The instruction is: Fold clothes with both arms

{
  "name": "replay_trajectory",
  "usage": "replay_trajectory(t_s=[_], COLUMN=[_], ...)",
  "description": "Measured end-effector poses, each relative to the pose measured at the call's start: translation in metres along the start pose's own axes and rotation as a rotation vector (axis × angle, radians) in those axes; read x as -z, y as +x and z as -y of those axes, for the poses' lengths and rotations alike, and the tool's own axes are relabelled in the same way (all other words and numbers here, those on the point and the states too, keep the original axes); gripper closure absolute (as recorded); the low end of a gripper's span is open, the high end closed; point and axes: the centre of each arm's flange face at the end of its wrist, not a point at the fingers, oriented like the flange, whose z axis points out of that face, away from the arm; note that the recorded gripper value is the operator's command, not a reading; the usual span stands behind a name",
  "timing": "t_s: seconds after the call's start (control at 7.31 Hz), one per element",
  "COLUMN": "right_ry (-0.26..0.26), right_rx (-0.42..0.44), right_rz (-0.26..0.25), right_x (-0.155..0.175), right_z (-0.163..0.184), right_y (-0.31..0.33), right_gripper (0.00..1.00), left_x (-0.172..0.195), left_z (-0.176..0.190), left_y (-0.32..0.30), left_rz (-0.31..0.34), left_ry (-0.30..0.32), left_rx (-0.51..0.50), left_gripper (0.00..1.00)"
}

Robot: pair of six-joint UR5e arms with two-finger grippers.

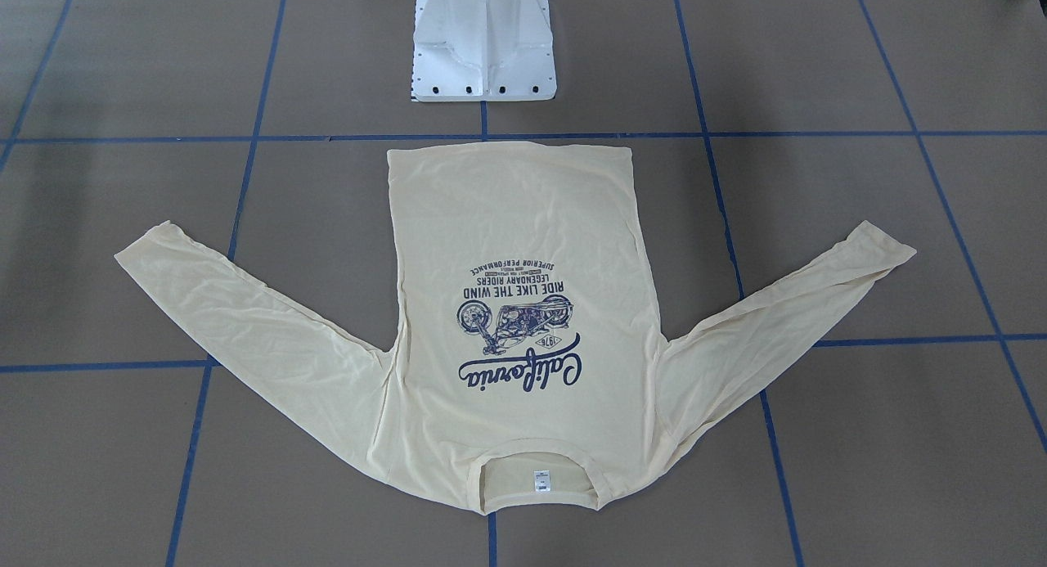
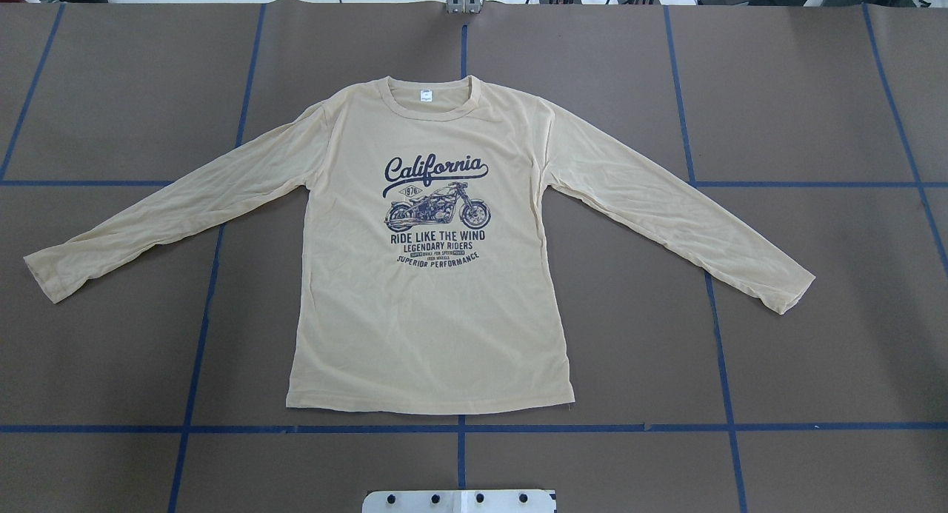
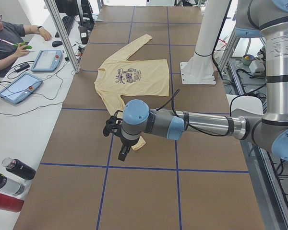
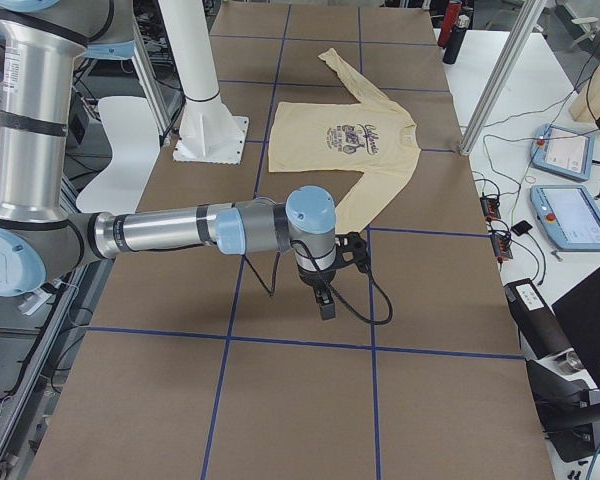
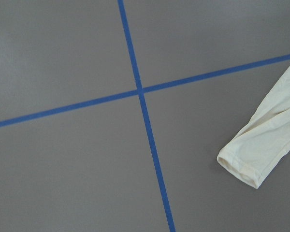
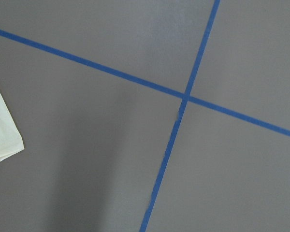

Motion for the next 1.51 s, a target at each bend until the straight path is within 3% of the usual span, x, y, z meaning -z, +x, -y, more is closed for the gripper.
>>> replay_trajectory(t_s=[0.27, 0.55, 0.82, 1.09, 1.37, 1.51], right_ry=[0.049, 0.077, 0.103, 0.144, 0.209, 0.233], right_rx=[0.012, 0.002, -0.096, -0.227, -0.31, -0.329], right_rz=[-0.004, 0.007, 0.05, 0.077, 0.07, 0.094], right_x=[0.008, 0.016, 0.016, -0.016, -0.074, -0.097], right_z=[0.019, 0.035, 0.067, 0.089, 0.07, 0.053], right_y=[-0.004, -0.01, -0.042, -0.102, -0.154, -0.159], right_gripper=[0.0, 0.0, 0.0, 0.0, 0.02, 0.02], left_x=[0.018, 0.027, 0.029, 0.025, 0.018, 0.017], left_z=[0.051, 0.092, 0.101, 0.102, 0.104, 0.103], left_y=[0.011, 0.015, 0.017, 0.022, 0.027, 0.028], left_rz=[0.021, 0.031, 0.033, 0.028, 0.019, 0.016], left_ry=[0.128, 0.215, 0.272, 0.287, 0.281, 0.279], left_rx=[-0.137, -0.229, -0.28, -0.301, -0.308, -0.306], left_gripper=[0.0, 0.0, 0.0, 0.0, 0.0, 0.0])
